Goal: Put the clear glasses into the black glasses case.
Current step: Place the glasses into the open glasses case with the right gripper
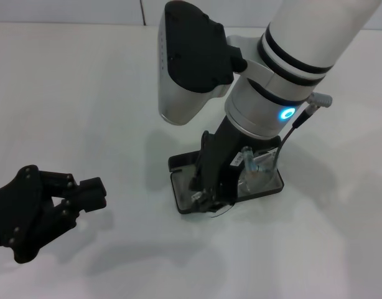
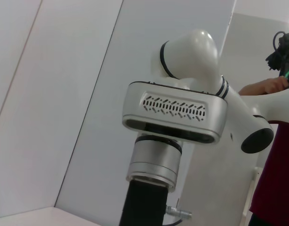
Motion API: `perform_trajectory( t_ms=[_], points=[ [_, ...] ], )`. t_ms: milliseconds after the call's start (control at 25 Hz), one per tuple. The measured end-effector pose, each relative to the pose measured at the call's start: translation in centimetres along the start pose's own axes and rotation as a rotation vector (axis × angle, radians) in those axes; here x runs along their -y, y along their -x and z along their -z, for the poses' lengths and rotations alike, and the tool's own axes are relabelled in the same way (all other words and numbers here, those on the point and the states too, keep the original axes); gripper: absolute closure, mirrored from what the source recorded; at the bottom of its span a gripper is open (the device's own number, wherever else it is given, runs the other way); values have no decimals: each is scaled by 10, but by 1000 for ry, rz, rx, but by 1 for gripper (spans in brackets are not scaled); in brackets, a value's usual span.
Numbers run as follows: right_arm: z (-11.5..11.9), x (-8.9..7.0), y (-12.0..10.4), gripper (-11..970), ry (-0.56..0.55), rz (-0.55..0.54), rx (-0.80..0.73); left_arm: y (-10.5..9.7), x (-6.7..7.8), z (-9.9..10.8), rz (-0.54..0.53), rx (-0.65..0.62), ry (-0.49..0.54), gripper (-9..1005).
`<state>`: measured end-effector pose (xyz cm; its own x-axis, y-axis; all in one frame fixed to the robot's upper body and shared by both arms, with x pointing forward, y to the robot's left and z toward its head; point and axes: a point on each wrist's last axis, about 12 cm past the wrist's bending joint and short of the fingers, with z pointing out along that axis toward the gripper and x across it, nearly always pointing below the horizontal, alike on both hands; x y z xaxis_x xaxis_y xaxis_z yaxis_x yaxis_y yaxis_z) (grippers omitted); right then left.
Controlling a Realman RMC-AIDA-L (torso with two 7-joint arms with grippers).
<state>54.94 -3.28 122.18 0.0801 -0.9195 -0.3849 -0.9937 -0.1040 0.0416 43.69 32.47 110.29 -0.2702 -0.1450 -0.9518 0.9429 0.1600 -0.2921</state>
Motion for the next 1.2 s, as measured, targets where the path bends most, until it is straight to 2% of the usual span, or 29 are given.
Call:
perform_trajectory(
  t_ms=[240,440,880,1200],
  points=[
    [-5,-1,-3,668,74,-4,9,-1,1,-1,4,4,-1,906],
    [-11,4,-7,668,89,-11,-14,-2,1,-2,5,5,-1,906],
    [4,13,-14,668,-67,67,-144,-4,2,-1,22,5,3,906],
    [-1,16,-22,667,-81,96,-181,-6,2,-2,29,8,2,906]
  ],
)
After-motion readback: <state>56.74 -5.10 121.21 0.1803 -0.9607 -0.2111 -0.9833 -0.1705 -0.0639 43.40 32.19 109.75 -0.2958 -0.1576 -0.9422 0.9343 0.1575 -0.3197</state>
